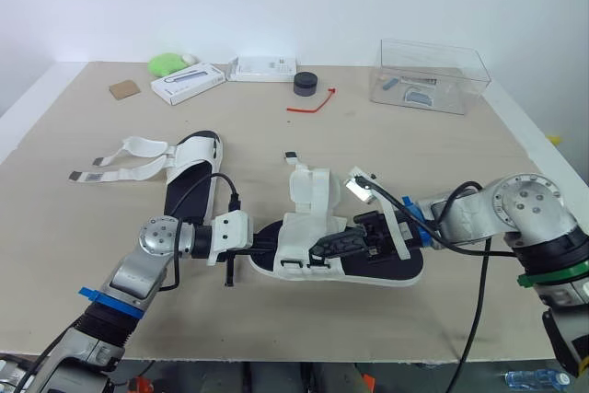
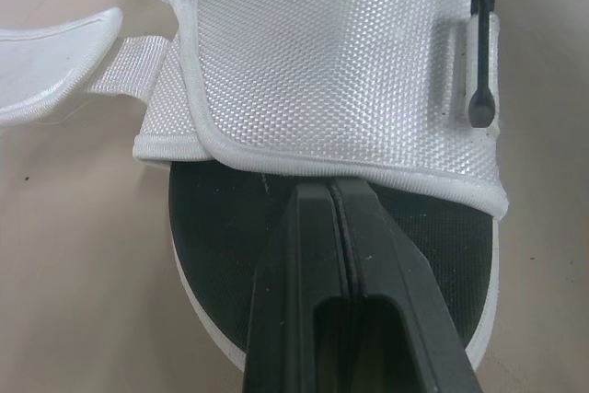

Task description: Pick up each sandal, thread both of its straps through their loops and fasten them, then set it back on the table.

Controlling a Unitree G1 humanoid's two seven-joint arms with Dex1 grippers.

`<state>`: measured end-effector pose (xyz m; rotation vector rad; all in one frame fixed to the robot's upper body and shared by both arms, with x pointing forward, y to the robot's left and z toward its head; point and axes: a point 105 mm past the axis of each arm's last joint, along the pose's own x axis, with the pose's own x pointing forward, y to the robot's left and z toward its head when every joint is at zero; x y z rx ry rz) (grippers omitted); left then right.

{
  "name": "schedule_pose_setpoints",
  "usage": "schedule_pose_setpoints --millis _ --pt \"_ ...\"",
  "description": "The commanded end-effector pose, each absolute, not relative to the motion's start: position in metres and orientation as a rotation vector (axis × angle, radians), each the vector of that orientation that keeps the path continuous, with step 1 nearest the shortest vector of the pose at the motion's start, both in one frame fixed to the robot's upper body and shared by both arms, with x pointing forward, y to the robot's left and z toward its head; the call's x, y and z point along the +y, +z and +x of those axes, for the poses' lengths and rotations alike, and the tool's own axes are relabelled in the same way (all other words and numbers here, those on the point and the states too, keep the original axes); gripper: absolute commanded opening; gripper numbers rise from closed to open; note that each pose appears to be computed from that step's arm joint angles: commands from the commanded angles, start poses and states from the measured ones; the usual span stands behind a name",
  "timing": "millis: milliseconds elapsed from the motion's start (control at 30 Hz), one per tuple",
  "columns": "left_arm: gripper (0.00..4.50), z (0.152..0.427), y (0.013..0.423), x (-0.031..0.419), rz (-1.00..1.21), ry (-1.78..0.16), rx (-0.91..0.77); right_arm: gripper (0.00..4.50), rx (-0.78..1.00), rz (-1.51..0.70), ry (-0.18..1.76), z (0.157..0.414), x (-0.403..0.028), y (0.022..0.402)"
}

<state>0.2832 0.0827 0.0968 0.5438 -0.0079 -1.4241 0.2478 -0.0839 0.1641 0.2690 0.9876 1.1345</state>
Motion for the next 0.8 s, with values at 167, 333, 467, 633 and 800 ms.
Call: schedule_pose_setpoints --millis 167,333,467,633,800 --pt "0.00 0.276 0.066 0.083 0.557 -1.461 0.125 0.05 1.014 0.203 1.156 0.231 -0.080 0.156" --pt "0.00 0.276 0.067 0.084 0.554 -1.458 0.124 0.05 1.002 0.196 1.126 0.232 -0.078 0.152" --pt "0.00 0.277 0.068 0.083 0.554 -1.455 0.123 0.05 0.997 0.174 1.110 0.234 -0.078 0.151" --pt "0.00 0.278 0.068 0.083 0.558 -1.453 0.118 0.05 0.989 0.164 1.123 0.232 -0.077 0.154" --pt "0.00 0.279 0.068 0.082 0.558 -1.453 0.116 0.05 0.975 0.136 1.139 0.228 -0.076 0.157"
